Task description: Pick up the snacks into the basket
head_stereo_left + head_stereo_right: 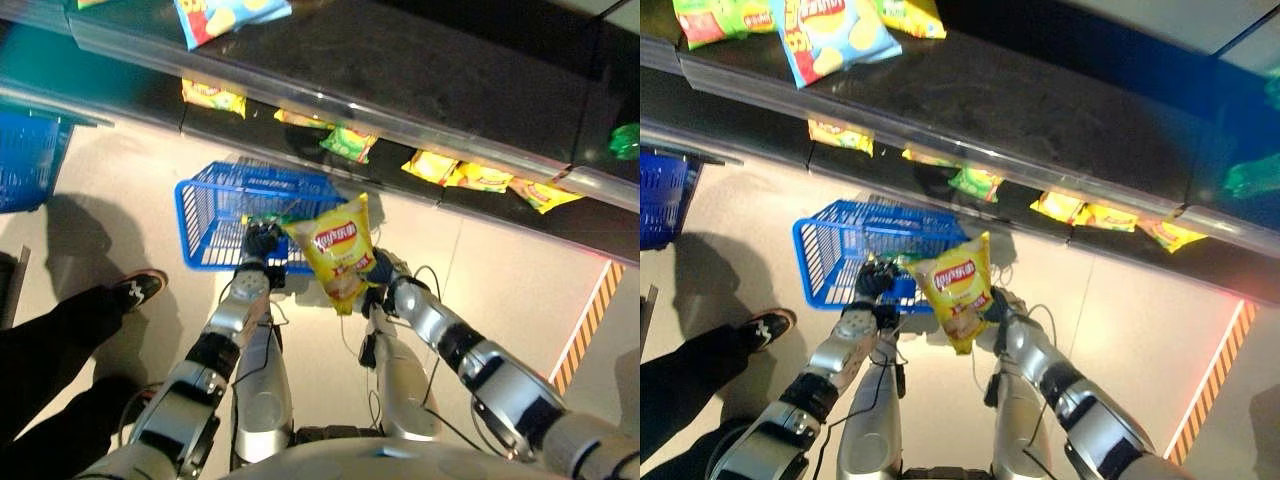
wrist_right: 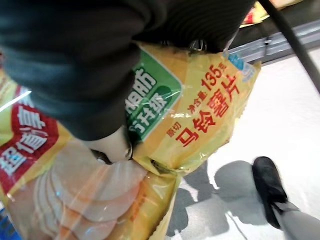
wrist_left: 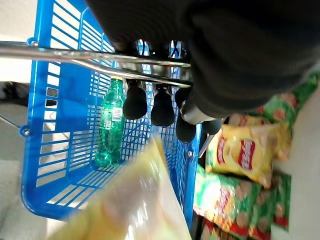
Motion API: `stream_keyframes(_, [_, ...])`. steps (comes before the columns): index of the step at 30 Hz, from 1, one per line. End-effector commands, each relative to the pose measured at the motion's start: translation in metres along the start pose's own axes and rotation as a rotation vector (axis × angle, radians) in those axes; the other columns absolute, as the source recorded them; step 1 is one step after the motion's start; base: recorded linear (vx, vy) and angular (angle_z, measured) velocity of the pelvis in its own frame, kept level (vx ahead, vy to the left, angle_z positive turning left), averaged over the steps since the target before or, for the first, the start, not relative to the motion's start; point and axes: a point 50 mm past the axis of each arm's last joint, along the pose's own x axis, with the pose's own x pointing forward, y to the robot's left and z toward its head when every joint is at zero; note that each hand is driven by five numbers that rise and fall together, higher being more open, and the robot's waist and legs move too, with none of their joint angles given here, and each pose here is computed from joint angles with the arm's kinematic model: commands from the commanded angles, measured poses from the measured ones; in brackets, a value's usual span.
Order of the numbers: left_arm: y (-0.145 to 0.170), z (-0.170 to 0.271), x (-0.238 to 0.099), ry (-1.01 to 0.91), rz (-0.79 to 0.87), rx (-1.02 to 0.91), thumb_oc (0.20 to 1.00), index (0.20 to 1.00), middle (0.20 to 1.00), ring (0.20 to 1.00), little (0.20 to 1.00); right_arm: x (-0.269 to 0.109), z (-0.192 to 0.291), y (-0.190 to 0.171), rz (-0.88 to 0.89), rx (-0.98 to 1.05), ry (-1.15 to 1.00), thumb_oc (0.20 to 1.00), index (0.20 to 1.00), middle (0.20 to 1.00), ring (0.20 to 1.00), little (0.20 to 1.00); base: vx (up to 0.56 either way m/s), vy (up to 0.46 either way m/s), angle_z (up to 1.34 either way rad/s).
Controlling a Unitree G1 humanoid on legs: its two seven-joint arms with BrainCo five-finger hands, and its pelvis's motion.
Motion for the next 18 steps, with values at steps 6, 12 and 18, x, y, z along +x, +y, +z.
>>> stream_keyframes(6, [-0.07, 0.067, -0.018, -0.286, -0.254, -0.092, 0.2, 0.2, 0.2, 0.2, 0.2, 0.01, 0.047, -0.007, -0.044, 0.069, -0.104, 0.2, 0.2, 0.2, 0.2, 0.2, 0.01, -0.009, 0.06])
stream_keyframes(12, [-0.103, 0.083, -0.046, -0.363, -0.436, -0.143, 0.2, 0.2, 0.2, 0.2, 0.2, 0.022, 0.049, -0.029, -0.121, 0.059, -0.03, 0.2, 0.2, 0.2, 0.2, 0.2, 0.0, -0.006, 0.07])
stream_keyframes(18, [-0.113, 0.101, -0.063, -0.43, -0.506, -0.225, 0.2, 0.2, 0.2, 0.2, 0.2, 0.029, 0.056, -0.064, -0.253, 0.066, -0.003, 0.2, 0.2, 0.2, 0.2, 0.2, 0.0, 0.009, 0.11])
